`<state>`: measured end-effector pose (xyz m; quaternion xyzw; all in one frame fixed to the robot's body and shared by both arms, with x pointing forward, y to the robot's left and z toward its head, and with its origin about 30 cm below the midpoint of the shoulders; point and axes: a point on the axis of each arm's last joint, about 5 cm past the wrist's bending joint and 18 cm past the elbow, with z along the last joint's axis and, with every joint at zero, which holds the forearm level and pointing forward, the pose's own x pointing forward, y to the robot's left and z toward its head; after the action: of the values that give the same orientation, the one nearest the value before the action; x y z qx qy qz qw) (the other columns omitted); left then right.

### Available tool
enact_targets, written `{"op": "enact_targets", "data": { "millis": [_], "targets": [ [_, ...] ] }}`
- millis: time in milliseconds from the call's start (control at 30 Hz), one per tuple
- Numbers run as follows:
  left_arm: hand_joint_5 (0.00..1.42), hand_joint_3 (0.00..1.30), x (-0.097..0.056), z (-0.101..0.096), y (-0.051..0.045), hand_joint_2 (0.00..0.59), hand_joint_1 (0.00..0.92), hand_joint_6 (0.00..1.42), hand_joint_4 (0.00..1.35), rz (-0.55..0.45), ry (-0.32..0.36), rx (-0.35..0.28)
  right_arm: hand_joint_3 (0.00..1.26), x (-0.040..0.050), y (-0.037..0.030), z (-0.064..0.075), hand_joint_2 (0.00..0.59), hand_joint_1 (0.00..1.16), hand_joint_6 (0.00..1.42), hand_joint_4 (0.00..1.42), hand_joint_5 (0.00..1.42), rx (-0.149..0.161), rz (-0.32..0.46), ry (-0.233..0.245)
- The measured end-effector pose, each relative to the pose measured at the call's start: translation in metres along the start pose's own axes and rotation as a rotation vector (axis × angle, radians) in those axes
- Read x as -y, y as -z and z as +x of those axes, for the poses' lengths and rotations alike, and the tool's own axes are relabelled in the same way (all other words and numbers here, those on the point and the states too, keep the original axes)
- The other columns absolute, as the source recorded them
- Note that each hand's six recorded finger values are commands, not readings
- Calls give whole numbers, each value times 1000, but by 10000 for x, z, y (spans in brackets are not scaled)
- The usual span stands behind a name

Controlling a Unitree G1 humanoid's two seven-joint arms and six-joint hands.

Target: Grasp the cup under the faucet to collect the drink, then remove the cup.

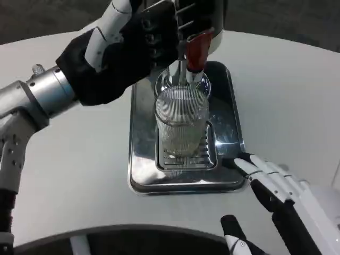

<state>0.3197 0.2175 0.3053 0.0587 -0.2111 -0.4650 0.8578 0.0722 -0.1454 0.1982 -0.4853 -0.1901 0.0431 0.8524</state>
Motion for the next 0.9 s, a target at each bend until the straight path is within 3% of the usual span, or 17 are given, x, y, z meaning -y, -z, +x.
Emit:
{"op": "enact_targets", "data": {
  "millis": [367,767,900],
  "targets": [
    [0,0,23,56,48,137,0,0,0,33,28,-19,175,1,3,-3,497,394,131,96,122,-4,1,4],
    [0,0,89,13,-131,124,0,0,0,329,82,-44,175,0,3,-4,497,397,131,96,122,-4,0,1],
    [0,0,116,-10,-219,123,0,0,0,486,108,-67,175,-3,5,-6,497,398,131,96,122,-5,-2,-3]
  ]
}}
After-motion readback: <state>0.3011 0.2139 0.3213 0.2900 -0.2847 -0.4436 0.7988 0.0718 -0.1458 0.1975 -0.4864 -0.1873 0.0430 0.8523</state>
